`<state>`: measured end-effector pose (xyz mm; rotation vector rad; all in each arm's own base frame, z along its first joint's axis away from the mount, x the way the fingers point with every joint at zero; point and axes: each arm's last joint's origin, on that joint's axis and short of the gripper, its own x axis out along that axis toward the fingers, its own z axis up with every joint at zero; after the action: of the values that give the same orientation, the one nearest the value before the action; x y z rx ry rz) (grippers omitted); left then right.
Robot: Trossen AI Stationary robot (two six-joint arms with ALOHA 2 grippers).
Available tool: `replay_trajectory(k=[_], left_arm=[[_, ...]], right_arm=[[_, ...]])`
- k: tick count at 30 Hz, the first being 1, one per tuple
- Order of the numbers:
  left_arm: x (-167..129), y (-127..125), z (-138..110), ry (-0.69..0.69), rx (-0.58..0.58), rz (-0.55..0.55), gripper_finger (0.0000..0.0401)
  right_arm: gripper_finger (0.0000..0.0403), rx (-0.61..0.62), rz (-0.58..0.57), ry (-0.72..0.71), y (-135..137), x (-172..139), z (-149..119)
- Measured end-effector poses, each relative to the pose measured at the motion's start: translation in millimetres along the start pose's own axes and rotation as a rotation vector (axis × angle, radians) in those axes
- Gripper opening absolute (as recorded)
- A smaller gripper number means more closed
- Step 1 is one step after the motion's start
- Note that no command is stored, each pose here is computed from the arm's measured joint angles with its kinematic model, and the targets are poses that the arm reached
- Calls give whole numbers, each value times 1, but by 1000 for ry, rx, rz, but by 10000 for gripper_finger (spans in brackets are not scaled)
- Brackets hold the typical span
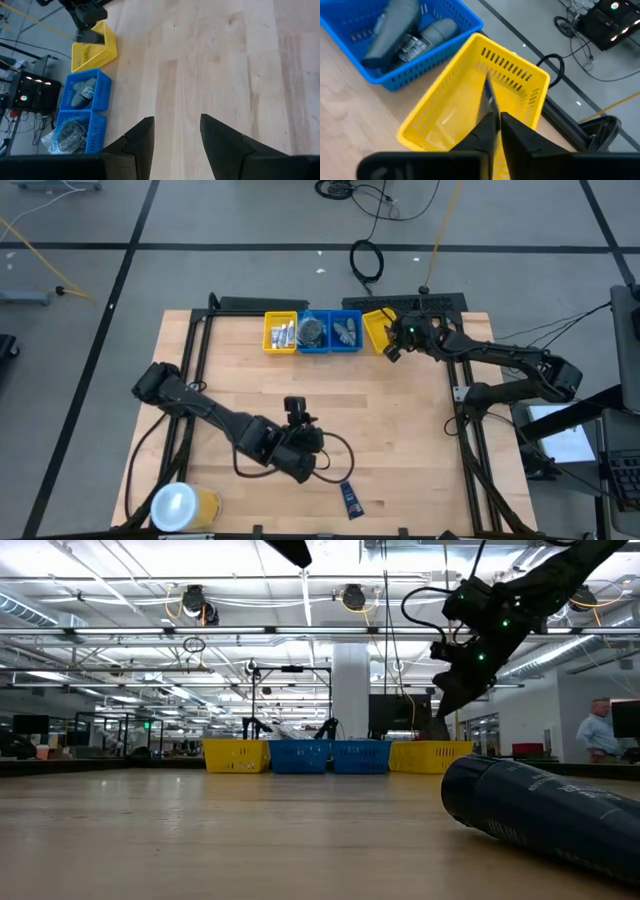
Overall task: Pick & Place Travel size toiletries
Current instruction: Put the left shave cream into the right yellow bin, then put the shave cream into the right yellow bin
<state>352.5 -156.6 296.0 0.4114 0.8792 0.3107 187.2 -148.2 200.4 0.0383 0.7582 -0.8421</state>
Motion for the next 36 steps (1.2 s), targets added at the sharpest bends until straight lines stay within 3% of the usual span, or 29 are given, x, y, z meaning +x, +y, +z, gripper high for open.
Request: replay_trajectory(k=[8,13,21,24,28,32,36], left_arm=[[1,1,0,3,25,1,159],[1,1,0,3,27,1,159],[2,2,0,6,24,1,159],[2,3,0,6,23,2,159],[2,3,0,6,23,2,159],[2,3,0,6,23,2,159],[2,3,0,6,30,2,159]], right_arm=[[89,-31,0,13,1,1,-5],[127,-12,-7,-49,0,1,1],[145,51,8,-176,1,-16,13],[141,47,104,-241,8,-31,18],[140,71,319,-315,21,-52,23],[141,46,546,-275,43,-65,18],[139,9,670,-228,68,-78,11]])
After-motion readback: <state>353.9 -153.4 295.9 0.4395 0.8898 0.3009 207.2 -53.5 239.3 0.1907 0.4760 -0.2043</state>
